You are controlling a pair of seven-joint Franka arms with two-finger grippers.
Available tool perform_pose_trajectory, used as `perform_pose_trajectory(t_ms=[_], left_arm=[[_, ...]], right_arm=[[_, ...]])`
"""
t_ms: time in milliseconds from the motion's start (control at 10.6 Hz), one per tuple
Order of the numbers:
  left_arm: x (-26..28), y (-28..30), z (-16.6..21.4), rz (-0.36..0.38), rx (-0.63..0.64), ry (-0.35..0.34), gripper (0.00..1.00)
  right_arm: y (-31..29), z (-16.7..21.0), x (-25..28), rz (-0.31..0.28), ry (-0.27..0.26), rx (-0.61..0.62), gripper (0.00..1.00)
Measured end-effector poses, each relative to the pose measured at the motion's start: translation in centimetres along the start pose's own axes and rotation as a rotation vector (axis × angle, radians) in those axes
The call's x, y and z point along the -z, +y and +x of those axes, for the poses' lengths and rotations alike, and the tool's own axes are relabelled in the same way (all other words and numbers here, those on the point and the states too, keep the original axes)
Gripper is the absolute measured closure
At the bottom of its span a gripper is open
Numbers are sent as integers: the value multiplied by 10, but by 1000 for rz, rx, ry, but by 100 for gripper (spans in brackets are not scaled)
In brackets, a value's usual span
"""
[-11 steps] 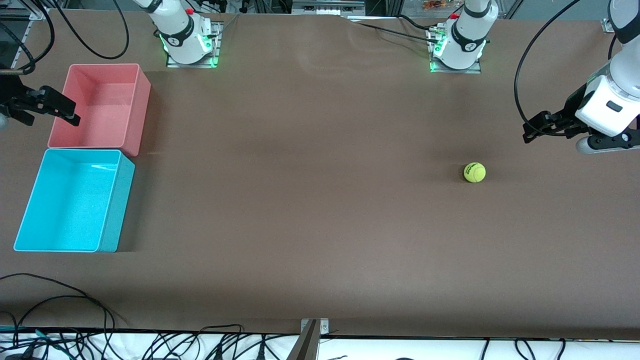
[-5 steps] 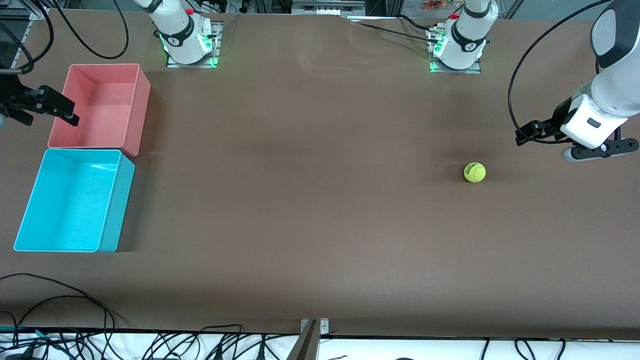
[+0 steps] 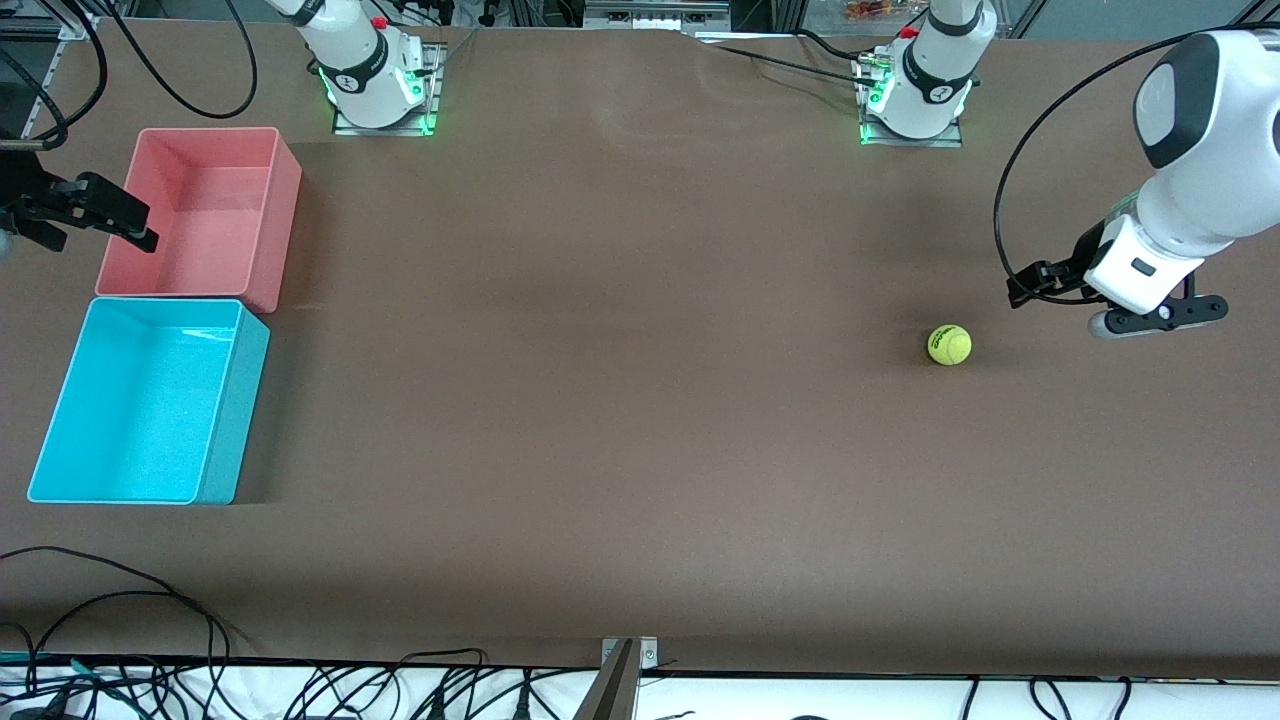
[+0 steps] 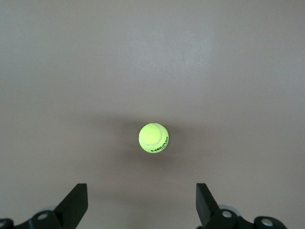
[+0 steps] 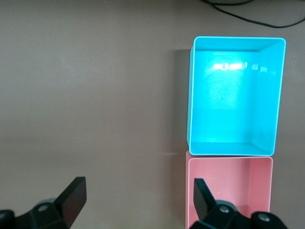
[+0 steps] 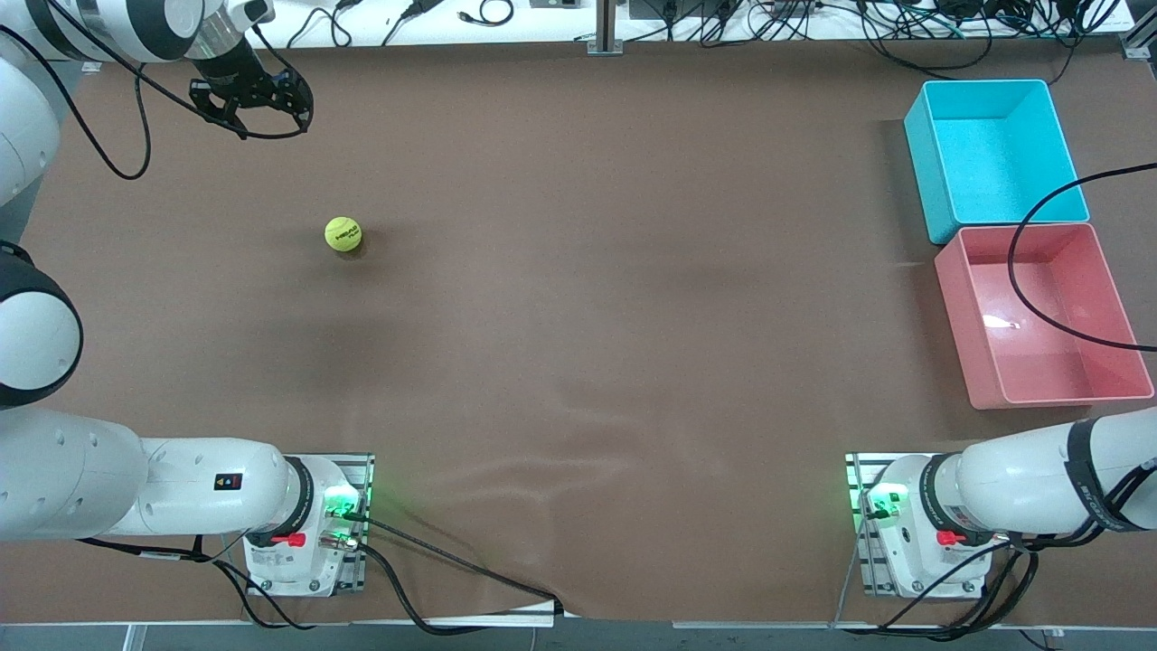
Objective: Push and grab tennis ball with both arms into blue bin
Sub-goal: 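Move the left gripper toward the tennis ball and lower it beside it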
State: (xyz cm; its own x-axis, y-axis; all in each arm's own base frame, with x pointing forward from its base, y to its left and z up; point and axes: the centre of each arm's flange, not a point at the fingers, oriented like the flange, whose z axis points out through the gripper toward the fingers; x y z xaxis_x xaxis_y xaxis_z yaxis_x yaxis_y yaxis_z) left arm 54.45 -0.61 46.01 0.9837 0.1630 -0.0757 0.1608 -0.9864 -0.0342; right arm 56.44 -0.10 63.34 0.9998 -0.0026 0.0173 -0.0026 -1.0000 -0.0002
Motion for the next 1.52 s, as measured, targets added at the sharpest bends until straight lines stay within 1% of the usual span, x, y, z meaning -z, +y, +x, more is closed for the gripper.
perform_pose_trajectory(t_ms=[663,1231,1326,1420,1515], left_arm=[[-75,0,-11,-16,-4,73,0],[-121,-3,-20,-26,0,115,0],[-132,-4,-21,-27,2,116,4],[-143,-5,-22,-27,4,107,4],[-151,-6,-22,-26,6,100,15]], right_arm=[[5,-1,-1,-1,-8,-8,0],[7,-1,-2,-4,-9,-13,0],[8,-1,-2,-6,-9,-14,0],[9,-1,-2,-7,-9,-14,0],[8,-1,-2,-7,-9,-14,0]])
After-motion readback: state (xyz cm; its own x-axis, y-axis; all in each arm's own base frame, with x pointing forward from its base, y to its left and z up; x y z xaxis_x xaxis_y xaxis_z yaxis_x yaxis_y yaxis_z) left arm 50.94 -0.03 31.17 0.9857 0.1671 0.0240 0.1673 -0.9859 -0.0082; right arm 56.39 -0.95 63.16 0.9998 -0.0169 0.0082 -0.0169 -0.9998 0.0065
